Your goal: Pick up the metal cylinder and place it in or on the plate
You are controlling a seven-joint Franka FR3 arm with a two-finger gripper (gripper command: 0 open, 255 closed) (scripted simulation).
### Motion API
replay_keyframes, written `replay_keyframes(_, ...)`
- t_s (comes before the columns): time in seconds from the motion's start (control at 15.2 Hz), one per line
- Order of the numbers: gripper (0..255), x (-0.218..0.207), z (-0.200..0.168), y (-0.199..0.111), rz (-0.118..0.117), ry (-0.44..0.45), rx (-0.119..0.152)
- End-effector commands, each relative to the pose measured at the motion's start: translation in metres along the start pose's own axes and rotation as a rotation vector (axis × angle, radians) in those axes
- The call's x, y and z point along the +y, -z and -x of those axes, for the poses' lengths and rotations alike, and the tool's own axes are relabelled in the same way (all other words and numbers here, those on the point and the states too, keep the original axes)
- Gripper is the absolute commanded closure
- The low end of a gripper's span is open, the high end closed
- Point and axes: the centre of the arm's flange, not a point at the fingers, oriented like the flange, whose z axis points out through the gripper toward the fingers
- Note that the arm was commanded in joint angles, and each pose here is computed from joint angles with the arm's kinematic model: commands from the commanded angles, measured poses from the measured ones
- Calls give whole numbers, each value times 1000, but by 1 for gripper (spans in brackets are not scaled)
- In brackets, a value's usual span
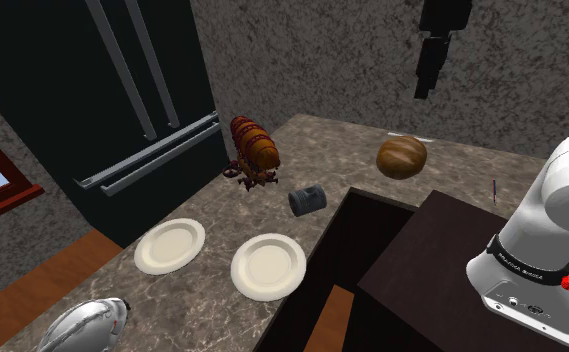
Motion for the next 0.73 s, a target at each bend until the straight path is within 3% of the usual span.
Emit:
replay_keyframes(0.0,0,0,0,0,0,0,0)
replay_keyframes(0.66,0,96,-16,-112,-201,-37,165)
